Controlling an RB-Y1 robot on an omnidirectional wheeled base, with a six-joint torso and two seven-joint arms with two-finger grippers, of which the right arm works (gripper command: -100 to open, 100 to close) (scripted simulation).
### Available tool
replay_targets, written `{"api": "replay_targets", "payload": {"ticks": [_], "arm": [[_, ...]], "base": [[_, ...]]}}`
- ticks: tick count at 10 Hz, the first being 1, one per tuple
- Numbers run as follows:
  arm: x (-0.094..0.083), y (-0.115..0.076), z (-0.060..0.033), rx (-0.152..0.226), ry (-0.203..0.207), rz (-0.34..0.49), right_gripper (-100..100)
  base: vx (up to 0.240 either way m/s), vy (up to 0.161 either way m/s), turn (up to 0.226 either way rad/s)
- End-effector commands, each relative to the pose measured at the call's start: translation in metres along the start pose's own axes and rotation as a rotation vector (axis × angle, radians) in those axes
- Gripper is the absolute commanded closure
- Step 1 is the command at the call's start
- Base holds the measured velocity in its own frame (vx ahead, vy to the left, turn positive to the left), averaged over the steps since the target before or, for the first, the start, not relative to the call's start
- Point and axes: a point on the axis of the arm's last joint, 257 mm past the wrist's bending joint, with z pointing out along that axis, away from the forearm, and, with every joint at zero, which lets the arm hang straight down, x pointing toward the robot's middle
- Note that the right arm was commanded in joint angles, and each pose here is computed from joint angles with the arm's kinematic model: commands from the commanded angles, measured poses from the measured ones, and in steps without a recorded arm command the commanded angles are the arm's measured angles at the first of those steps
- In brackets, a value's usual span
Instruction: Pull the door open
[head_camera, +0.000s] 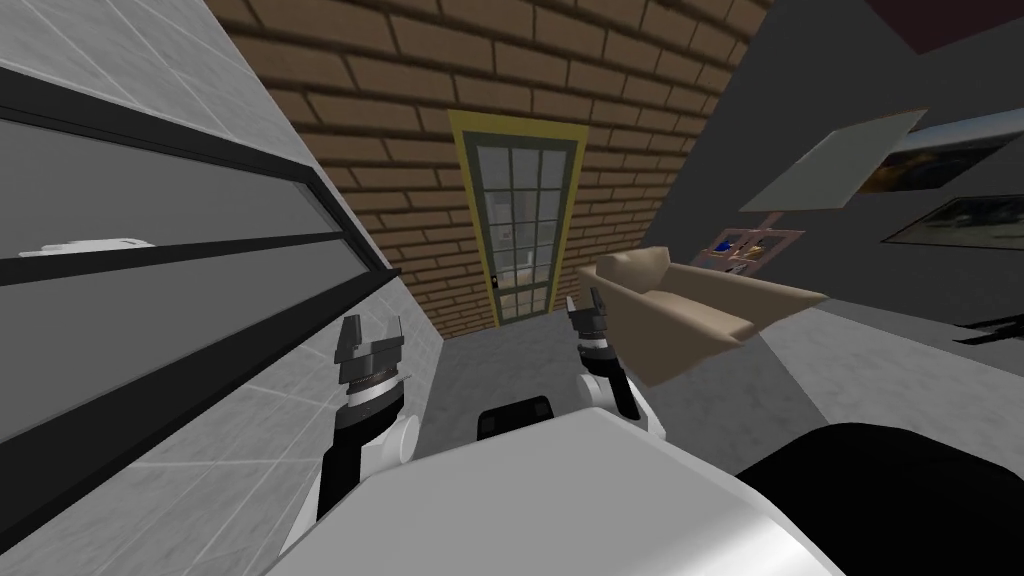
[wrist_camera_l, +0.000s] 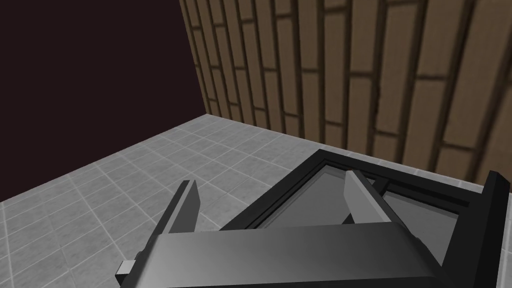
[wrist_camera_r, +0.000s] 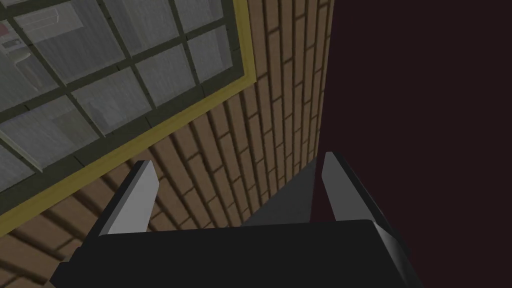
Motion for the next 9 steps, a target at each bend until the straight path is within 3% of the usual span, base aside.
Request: {"api": "replay_targets", "payload": {"ticks": [1, 9], "arm": [[-0.004, -0.009, -0.0054, 0.012, -0.007, 0.051, -100], [-0.029, -0.06, -0.0389, 0.081, -0.087, 0.334, -100]], "base": [[0.126, 0.046, 0.138], [0.138, 0.026, 0.156]]}}
